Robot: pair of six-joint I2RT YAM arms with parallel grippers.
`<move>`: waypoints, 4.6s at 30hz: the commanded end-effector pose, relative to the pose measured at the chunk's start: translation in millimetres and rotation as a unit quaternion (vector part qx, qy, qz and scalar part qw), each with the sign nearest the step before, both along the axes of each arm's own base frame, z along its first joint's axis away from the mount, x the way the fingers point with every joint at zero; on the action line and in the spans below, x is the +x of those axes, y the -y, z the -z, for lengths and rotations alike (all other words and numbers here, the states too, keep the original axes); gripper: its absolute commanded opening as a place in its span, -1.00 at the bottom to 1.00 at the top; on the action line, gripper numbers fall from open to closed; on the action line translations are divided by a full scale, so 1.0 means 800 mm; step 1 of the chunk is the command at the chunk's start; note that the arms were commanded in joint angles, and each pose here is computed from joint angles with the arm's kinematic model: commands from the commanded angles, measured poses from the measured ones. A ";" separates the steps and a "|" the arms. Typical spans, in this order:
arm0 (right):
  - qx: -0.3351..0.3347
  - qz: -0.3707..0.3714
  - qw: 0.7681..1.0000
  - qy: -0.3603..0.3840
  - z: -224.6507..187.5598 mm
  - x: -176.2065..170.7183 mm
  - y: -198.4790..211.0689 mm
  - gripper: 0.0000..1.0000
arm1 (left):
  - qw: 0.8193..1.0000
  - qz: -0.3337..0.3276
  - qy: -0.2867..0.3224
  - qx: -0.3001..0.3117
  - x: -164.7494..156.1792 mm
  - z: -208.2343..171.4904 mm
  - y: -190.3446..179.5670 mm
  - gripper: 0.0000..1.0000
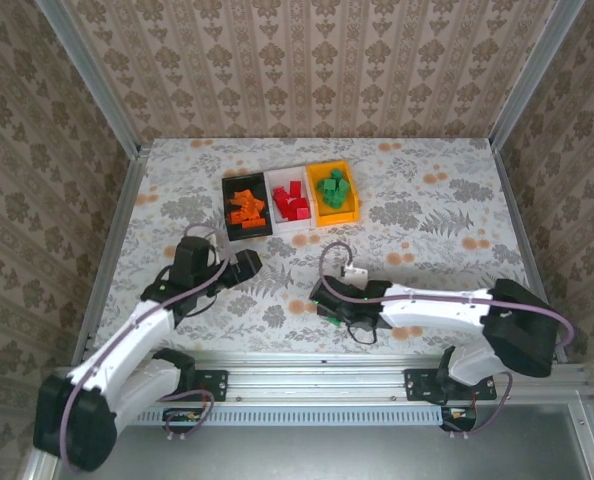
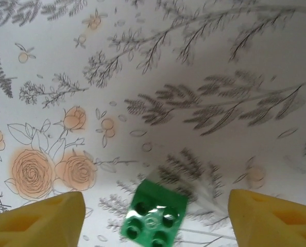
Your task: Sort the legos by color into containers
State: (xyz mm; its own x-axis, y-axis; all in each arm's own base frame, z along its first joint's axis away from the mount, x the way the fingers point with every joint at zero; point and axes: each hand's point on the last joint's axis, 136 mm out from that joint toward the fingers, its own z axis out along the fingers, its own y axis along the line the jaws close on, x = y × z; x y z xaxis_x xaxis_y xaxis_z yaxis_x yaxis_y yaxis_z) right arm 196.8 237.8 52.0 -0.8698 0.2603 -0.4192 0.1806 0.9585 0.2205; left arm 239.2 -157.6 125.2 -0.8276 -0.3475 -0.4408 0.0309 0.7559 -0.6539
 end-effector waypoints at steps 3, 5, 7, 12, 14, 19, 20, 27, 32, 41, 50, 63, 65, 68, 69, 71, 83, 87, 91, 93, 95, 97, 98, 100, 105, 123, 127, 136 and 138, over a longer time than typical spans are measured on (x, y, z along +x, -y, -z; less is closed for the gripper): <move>-0.031 0.072 0.997 -0.021 0.013 -0.025 -0.002 0.38 | 0.998 -0.004 0.036 -0.041 -0.019 -0.028 -0.003 0.99; -0.042 0.081 0.996 -0.015 0.013 -0.029 -0.002 0.38 | 0.998 -0.009 0.042 -0.052 -0.024 -0.030 -0.005 1.00; -0.050 0.087 0.995 -0.011 0.013 -0.032 -0.003 0.37 | 0.997 -0.009 0.043 -0.060 -0.028 -0.030 -0.005 1.00; -0.062 0.093 0.994 -0.013 0.025 -0.030 -0.004 0.33 | 0.997 -0.006 0.037 -0.073 -0.035 -0.022 -0.004 1.00; -0.066 0.091 0.994 -0.010 0.028 -0.024 -0.003 0.27 | 0.996 -0.006 0.034 -0.076 -0.037 -0.020 -0.003 1.00; -0.079 0.064 0.995 -0.009 0.028 -0.007 -0.007 0.09 | 0.997 -0.006 0.030 -0.077 -0.041 -0.019 -0.004 1.00; -0.082 0.065 0.994 -0.012 0.030 -0.006 -0.006 0.05 | 0.997 -0.005 0.031 -0.076 -0.041 -0.021 -0.004 1.00; -0.075 0.054 0.995 -0.026 0.045 -0.007 -0.015 -0.20 | 0.997 -0.014 0.033 -0.069 -0.045 -0.021 -0.011 1.00; -0.070 0.048 0.996 -0.019 0.040 -0.004 -0.016 -0.33 | 0.997 -0.014 0.031 -0.069 -0.046 -0.021 -0.011 1.00; -0.047 0.010 0.998 0.048 -0.014 0.026 -0.028 -0.44 | 0.997 -0.017 0.038 -0.065 -0.041 -0.029 -0.012 1.00; 0.002 -0.054 0.995 0.082 -0.089 0.116 -0.037 -0.43 | 0.997 -0.029 0.022 -0.064 -0.036 -0.014 -0.012 1.00; -0.057 -0.069 0.992 0.089 -0.124 0.328 0.006 -0.42 | 0.996 -0.048 -0.008 -0.077 -0.044 0.003 -0.013 1.00; -0.062 -0.082 0.991 0.087 -0.115 0.352 0.004 -0.42 | 0.996 -0.049 -0.009 -0.078 -0.047 0.002 -0.014 1.00; -0.074 -0.097 0.990 0.071 -0.092 0.379 0.001 -0.41 | 0.996 -0.049 -0.009 -0.078 -0.049 -0.001 -0.015 1.00; -0.082 -0.096 0.990 0.066 -0.085 0.386 0.002 -0.41 | 0.996 -0.049 -0.011 -0.077 -0.049 -0.002 -0.015 1.00; -0.091 -0.097 0.989 0.068 -0.080 0.398 0.003 -0.39 | 0.996 -0.047 -0.012 -0.075 -0.051 -0.003 -0.015 1.00; -0.105 -0.080 0.988 0.079 -0.093 0.405 0.021 0.01 | 0.996 -0.049 -0.008 -0.079 -0.045 -0.008 -0.013 1.00; -0.083 -0.084 0.989 0.094 -0.120 0.394 0.018 0.01 | 0.997 -0.025 0.009 -0.069 -0.042 -0.024 -0.007 0.99; -0.029 -0.096 0.986 0.135 -0.176 0.368 0.012 0.16 | 0.998 0.001 0.050 -0.026 -0.040 -0.064 -0.012 1.00; 0.003 -0.108 0.979 0.173 -0.212 0.347 0.007 0.34 | 0.997 0.004 0.078 0.002 -0.038 -0.088 -0.020 0.99; 0.030 -0.129 0.966 0.222 -0.253 0.318 0.002 0.46 | 0.994 -0.006 0.099 0.034 -0.035 -0.108 -0.033 1.00; 0.030 -0.154 0.950 0.271 -0.281 0.282 -0.001 0.65 | 0.990 -0.023 0.122 0.067 -0.032 -0.127 -0.049 1.00; 0.019 -0.161 0.941 0.298 -0.296 0.265 0.003 0.92 | 0.988 -0.035 0.129 0.077 -0.029 -0.133 -0.055 1.00; -0.022 -0.124 0.929 0.348 -0.311 0.233 0.023 1.00 | 0.985 -0.078 0.126 0.090 -0.023 -0.132 -0.072 0.99; -0.077 -0.032 0.906 0.416 -0.302 0.197 0.090 1.00 | 0.967 -0.185 0.117 0.128 -0.001 -0.099 -0.112 0.99; -0.100 0.018 0.884 0.456 -0.210 0.196 0.186 1.00 | 0.816 -0.187 0.416 0.355 0.053 -0.091 -0.159 1.00; -0.111 0.000 0.878 0.465 -0.213 0.192 0.199 1.00 | 0.827 -0.190 0.394 0.353 0.074 -0.076 -0.168 1.00; -0.203 0.001 0.881 0.427 -0.167 0.179 0.270 1.00 | 0.847 -0.221 0.318 0.363 0.127 -0.009 -0.211 1.00; -0.204 0.022 0.877 0.434 -0.160 0.184 0.285 1.00 | 0.862 -0.206 0.280 0.369 0.139 0.000 -0.210 1.00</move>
State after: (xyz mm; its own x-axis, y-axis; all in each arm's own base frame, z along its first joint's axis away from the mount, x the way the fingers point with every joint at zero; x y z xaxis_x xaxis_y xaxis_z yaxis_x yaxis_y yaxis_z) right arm 341.9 17.2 182.6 -0.2012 -0.0257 -0.9792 0.1484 0.9873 -0.0564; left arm 327.3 15.3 93.2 -0.3726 0.0353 -0.9273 -0.1881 0.9757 0.1127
